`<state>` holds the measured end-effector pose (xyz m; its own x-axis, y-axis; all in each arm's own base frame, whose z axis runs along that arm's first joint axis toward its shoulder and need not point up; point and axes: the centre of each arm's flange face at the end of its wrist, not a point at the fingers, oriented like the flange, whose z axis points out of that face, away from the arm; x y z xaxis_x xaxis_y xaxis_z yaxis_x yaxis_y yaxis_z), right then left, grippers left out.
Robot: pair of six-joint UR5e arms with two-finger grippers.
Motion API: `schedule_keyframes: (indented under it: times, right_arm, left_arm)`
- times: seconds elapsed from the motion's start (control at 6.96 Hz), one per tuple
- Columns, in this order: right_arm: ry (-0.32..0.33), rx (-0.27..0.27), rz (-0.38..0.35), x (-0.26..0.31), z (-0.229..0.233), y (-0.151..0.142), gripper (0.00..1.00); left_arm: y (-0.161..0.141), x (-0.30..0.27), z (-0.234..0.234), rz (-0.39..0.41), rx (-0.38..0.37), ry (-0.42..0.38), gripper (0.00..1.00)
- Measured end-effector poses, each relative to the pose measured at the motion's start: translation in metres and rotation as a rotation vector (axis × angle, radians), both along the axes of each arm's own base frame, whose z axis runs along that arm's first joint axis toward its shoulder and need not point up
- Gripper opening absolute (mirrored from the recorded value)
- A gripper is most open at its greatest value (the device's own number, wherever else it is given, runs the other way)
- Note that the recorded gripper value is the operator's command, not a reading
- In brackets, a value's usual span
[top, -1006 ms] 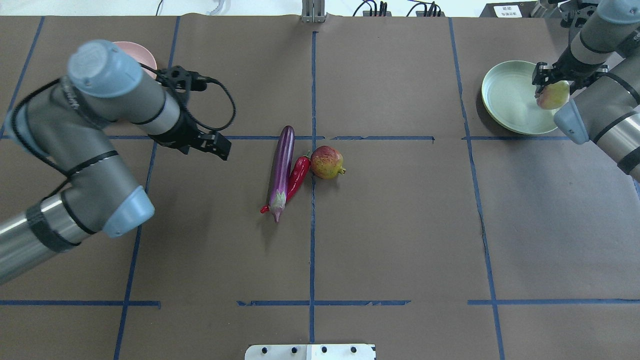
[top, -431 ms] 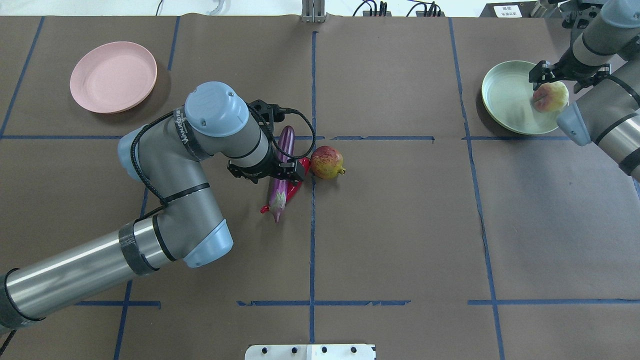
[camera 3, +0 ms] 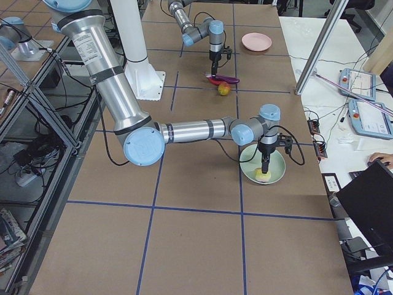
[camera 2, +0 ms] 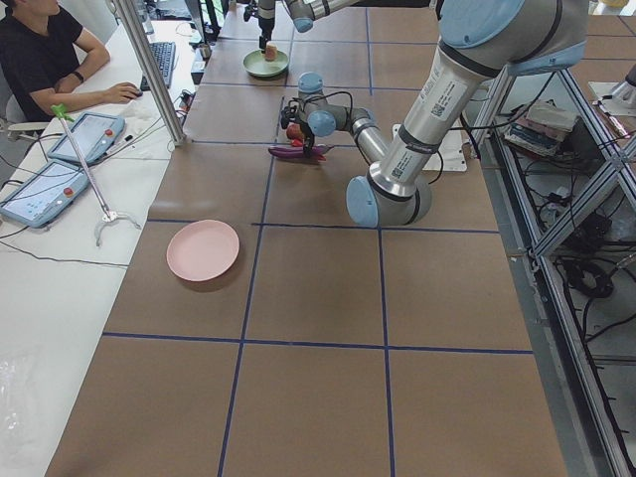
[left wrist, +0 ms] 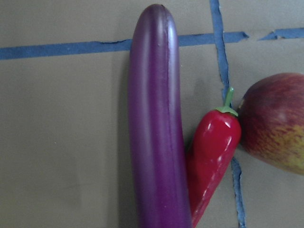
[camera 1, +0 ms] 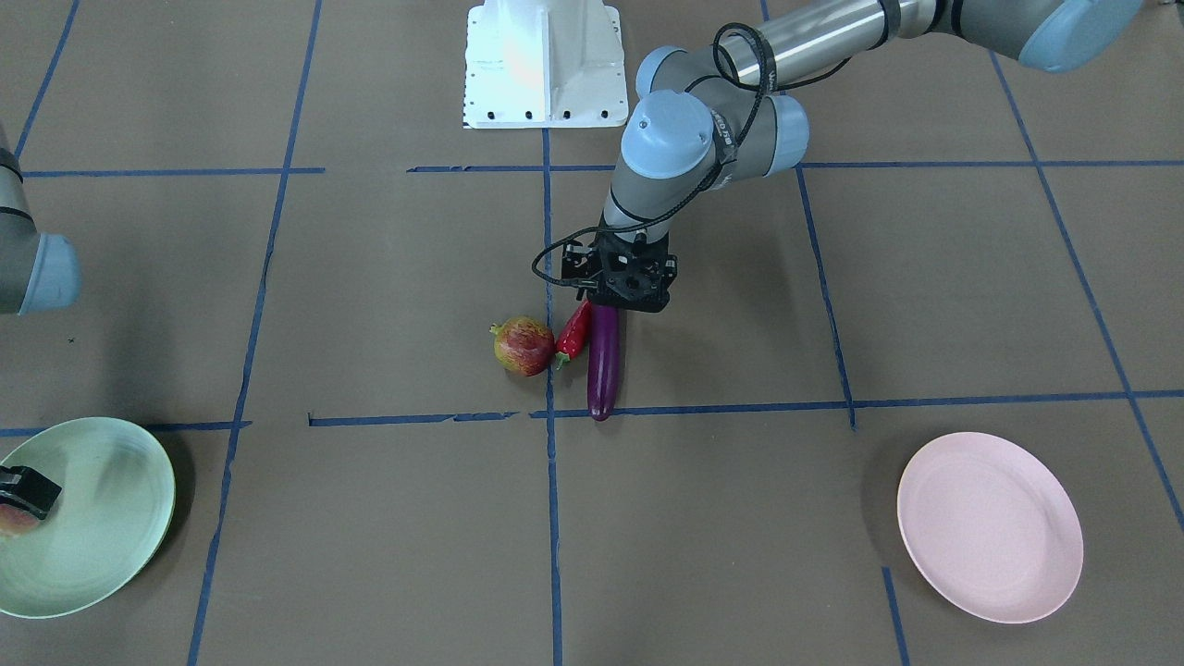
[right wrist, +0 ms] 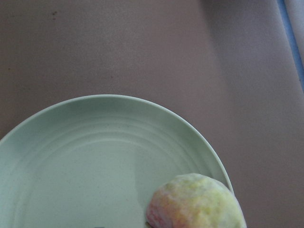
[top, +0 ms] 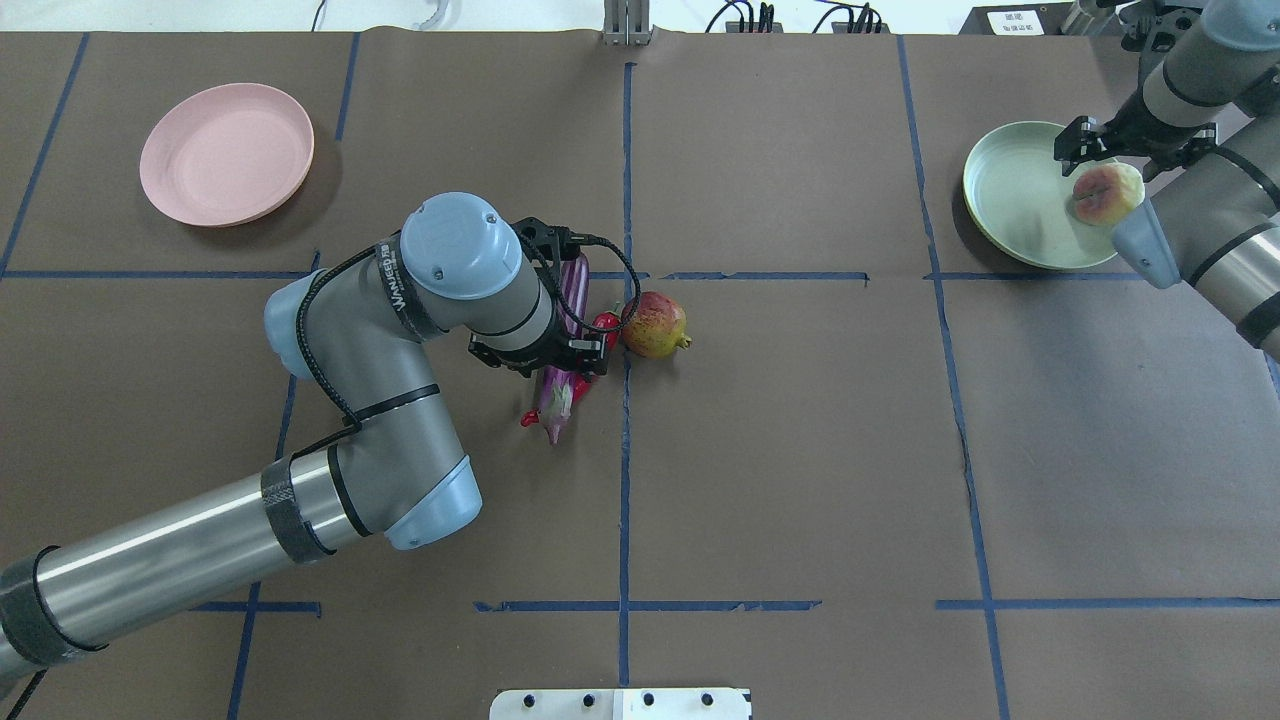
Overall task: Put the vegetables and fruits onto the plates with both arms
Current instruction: 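Grasp the purple eggplant with left gripper while right gripper releases the fruit, then carry eggplant onto pink plate with left gripper while right gripper nears pomegranate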
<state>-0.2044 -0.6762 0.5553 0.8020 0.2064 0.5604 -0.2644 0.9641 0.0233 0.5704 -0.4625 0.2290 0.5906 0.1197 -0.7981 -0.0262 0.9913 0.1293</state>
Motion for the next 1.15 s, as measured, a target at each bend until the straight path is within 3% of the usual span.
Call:
schedule_keyframes:
  times: [0.14,0.43,0.72,0.86,1.15]
  right_arm:
    - [-0.007,-0.001,-0.002,0.000,-0.001,0.000,1.00]
    - [-0.045,0.003,-0.012,0.000,-0.014,0.003,1.00]
    - [-0.108,0.037,-0.020,0.004,-0.049,0.009,1.00]
    - [-0.174,0.043,-0.018,-0.001,-0.078,0.018,1.00]
    - [-0.348,-0.030,0.006,-0.039,-0.148,0.051,1.00]
  left_arm:
    - [0.000,0.000,0.000,-0.003,-0.003,-0.001,0.00]
    - [-0.007,-0.013,-0.008,-0.025,0.001,0.014,0.00]
    - [-0.036,-0.074,-0.030,-0.146,-0.020,0.073,0.00]
    - [-0.053,-0.111,-0.022,-0.225,-0.056,0.085,0.00]
    - [-0.099,-0.193,0.031,-0.357,-0.093,0.038,0.00]
